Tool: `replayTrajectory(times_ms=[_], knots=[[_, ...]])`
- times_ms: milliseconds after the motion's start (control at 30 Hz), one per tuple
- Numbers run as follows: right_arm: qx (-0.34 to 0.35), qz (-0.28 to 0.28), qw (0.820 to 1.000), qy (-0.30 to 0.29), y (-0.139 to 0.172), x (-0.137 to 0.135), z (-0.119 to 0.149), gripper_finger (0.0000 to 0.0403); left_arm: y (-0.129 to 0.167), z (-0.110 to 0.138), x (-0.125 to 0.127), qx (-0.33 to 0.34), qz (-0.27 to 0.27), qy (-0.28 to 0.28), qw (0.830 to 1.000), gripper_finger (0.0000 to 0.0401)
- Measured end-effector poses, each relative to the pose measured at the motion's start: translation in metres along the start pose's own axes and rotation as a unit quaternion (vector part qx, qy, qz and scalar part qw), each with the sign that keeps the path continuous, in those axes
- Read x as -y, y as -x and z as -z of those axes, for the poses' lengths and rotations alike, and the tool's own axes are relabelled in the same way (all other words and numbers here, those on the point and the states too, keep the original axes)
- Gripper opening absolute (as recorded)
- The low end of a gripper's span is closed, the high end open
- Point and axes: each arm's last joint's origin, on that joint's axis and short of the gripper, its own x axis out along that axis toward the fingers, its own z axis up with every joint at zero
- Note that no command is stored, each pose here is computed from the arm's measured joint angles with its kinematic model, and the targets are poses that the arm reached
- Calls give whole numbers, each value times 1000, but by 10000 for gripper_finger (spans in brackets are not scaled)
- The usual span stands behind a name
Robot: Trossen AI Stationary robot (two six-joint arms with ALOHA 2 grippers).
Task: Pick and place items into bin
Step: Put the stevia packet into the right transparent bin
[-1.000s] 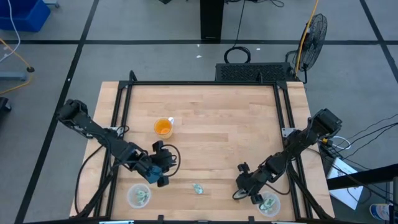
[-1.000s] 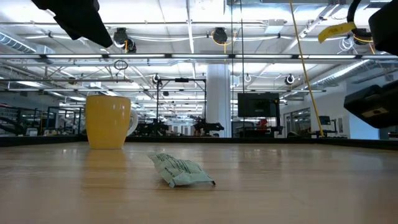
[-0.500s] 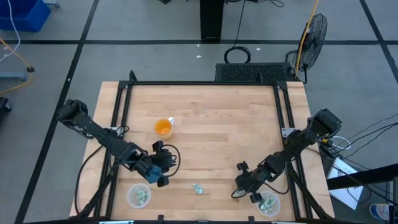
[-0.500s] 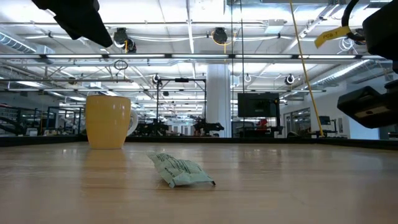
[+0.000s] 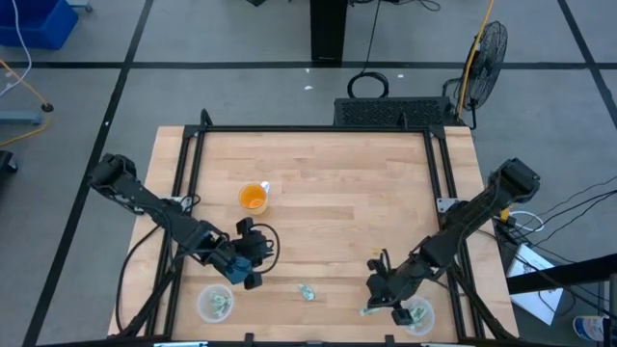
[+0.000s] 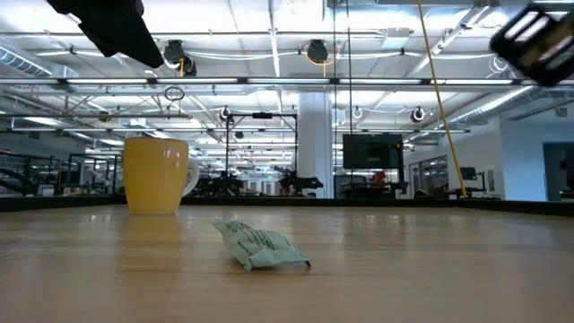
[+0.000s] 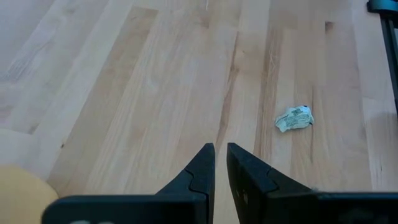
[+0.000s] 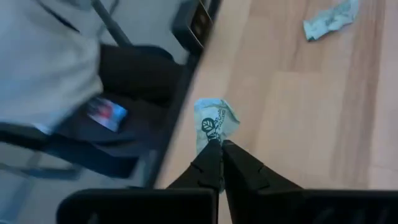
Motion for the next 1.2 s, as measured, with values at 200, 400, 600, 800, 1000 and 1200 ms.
replayTrajectory(times_ms=[200, 400, 600, 800, 1000, 1200], knots=[[-124, 5, 960, -252, 8, -9, 20, 6, 0, 0, 0, 0, 0, 0, 1000, 47], [-261, 10, 875, -407, 13, -27, 44, 7, 0, 0, 0, 1, 0, 0, 1000, 47], [-251, 20, 883, -396, 14, -31, 48, 2, 0, 0, 0, 1, 0, 0, 1000, 47], [-262, 90, 874, -399, 17, -23, 60, 4, 0, 0, 0, 1, 0, 0, 1000, 47], [-262, 121, 846, -448, 15, -14, 71, 21, 0, 0, 0, 1, 0, 0, 1000, 47], [-258, 110, 846, -453, 12, -13, 73, 58, 0, 0, 0, 1, 0, 0, 1000, 47]])
